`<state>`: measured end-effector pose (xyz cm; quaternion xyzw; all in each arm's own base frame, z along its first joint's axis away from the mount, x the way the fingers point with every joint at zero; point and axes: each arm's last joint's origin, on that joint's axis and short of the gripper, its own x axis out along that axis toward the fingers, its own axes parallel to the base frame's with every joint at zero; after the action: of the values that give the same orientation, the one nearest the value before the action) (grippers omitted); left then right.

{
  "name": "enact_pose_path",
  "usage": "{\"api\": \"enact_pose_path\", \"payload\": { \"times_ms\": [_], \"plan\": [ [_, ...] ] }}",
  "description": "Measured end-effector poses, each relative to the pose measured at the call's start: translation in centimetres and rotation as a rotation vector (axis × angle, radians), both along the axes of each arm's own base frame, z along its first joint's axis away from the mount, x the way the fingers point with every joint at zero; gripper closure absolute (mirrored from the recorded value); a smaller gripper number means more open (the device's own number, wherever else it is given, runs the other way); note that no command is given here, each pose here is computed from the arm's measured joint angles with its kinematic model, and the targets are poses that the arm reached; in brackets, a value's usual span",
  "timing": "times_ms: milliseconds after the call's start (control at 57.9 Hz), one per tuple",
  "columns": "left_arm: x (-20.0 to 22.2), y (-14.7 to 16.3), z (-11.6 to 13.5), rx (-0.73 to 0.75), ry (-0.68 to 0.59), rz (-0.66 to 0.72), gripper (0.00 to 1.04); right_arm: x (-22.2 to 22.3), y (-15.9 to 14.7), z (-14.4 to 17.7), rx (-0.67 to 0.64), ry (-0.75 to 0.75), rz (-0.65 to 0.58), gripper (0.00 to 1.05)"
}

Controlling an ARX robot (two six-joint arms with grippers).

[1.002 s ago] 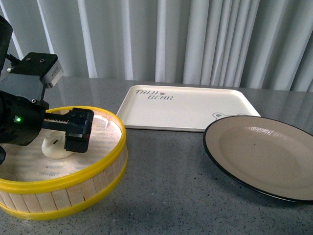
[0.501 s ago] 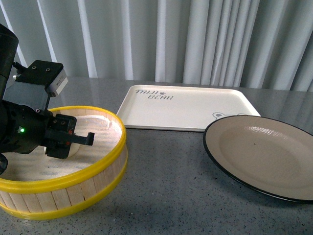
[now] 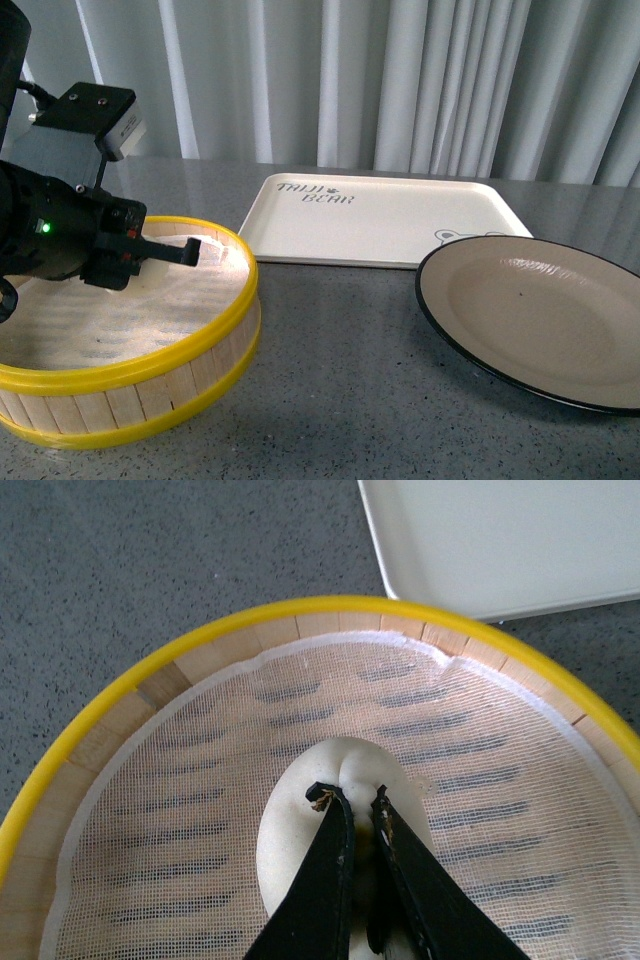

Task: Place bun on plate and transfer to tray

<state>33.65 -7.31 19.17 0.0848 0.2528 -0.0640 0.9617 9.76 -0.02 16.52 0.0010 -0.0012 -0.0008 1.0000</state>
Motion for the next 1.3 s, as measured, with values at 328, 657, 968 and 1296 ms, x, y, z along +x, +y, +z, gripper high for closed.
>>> {"api": "enact_pose_path", "payload": {
  "times_ms": [328,657,968,1296],
  "plan": [
    [1.2,-3.5,6.4,-0.027,-0.116,-0.107,1.01,0.0,0.0,0.0,0.0,0.0,0.0,0.08],
    [0.5,-14.7,9.8,-0.105,-0.178,-0.454,1.01,0.0,0.0,0.0,0.0,0.0,0.0,0.08],
    [-2.8,-24.6,6.6,-0.089,-0.118,-0.734,1.01,0.0,0.0,0.0,0.0,0.0,0.0,0.08],
    [-0.9,-28.6,4.2,-0.04,-0.086,-0.764,1.01,0.0,0.0,0.0,0.0,0.0,0.0,0.08]
  ]
}}
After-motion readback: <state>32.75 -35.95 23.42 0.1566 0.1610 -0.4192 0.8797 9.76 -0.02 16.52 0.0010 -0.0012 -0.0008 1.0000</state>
